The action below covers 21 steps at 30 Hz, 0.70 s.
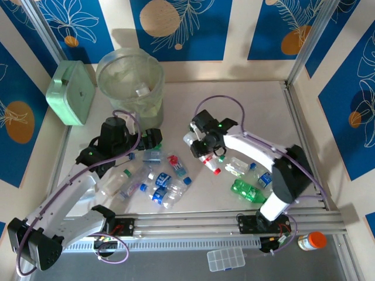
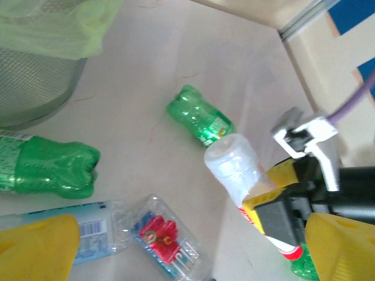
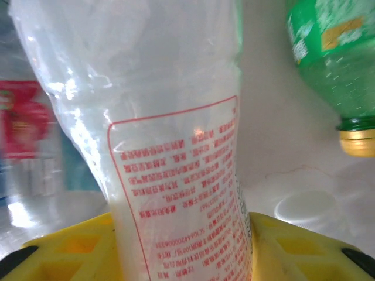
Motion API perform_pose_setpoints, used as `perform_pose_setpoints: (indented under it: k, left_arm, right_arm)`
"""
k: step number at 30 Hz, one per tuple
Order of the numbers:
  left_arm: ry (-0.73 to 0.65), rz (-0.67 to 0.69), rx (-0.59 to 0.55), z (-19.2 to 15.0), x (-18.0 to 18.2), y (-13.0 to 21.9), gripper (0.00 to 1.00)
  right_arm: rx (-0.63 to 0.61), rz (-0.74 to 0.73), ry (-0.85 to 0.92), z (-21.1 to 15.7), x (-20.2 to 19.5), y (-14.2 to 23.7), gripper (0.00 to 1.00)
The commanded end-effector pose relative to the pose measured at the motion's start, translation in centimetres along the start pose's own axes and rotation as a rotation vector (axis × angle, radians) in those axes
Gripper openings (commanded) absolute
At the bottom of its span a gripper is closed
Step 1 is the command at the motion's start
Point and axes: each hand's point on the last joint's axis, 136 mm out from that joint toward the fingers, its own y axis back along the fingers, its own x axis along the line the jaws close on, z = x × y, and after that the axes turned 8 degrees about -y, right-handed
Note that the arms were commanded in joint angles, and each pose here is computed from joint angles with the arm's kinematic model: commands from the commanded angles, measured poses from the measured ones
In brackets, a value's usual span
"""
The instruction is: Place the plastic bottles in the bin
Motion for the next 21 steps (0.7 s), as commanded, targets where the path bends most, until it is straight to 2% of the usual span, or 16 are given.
perform_pose_setpoints:
  k: [1,7,13,21]
  left_arm:
    - [-0.035,-0.135,-0.046,1.1,-2.5,0.8,0.98]
    - [-0.034,-0.434,-0.102,2.3,-7.7,1.6,0.94]
    - [-0.053,-0.68,-0.119,3.6,-12.5,2.9,0.93]
    - [-0.159,-0.833,-0.165,3.8,-16.9,4.7,0.9]
  right_arm:
    - [-0.101,0.156,0.011,0.4,2.5,3.6,0.49]
    - [-0.271,0.448,0.043,0.4,6.4,10.6,0.5]
    - [-0.353,0.661,0.08,0.2,9.0,15.8,0.53]
    - [-0.352,0.834,0.095,0.2,11.1,19.3,0.53]
